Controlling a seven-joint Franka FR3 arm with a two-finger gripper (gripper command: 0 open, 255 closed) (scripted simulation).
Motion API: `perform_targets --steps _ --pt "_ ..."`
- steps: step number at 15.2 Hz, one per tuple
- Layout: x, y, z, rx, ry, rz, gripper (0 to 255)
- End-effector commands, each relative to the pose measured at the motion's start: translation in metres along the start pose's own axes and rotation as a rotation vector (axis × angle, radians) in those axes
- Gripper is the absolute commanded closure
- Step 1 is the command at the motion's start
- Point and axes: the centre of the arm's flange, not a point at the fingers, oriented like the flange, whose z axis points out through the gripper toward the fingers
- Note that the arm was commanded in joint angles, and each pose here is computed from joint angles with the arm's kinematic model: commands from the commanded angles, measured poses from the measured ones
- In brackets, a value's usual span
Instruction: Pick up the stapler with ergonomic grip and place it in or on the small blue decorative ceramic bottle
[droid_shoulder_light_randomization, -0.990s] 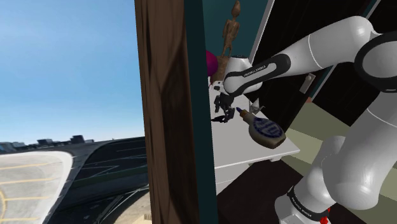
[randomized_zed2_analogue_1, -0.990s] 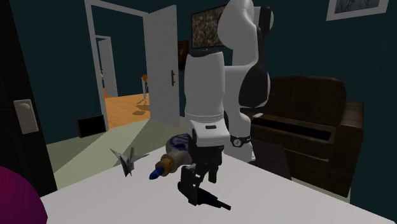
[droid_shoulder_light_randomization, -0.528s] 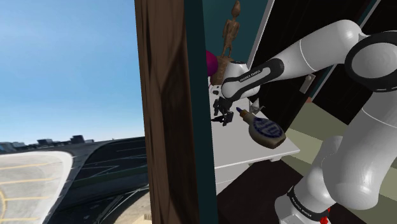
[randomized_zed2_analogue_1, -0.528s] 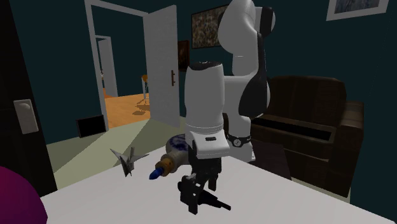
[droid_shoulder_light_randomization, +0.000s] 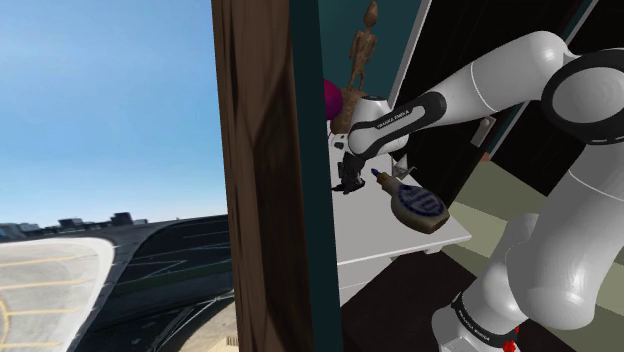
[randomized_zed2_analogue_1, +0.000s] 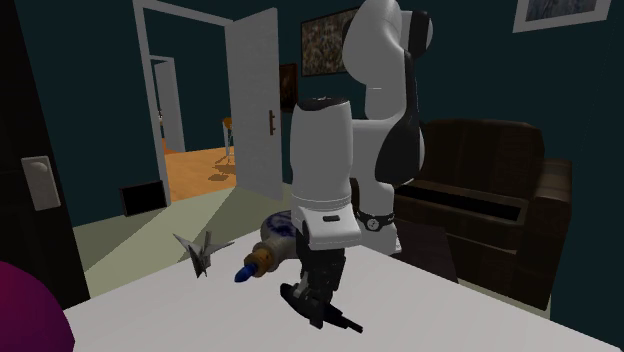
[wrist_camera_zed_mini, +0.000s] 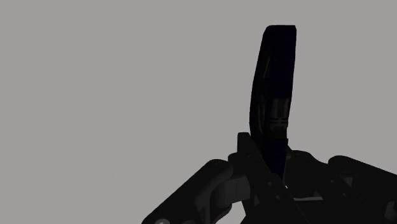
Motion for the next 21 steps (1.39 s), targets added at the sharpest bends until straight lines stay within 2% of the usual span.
perform_targets --steps 1,6,21 --pt "0.0 0.0 0.0 0.0 0.0 0.0 255" --pt "0.0 0.0 0.0 0.0 0.0 0.0 255" --pt "0.0 0.001 -0.079 0.0 0.0 0.0 255"
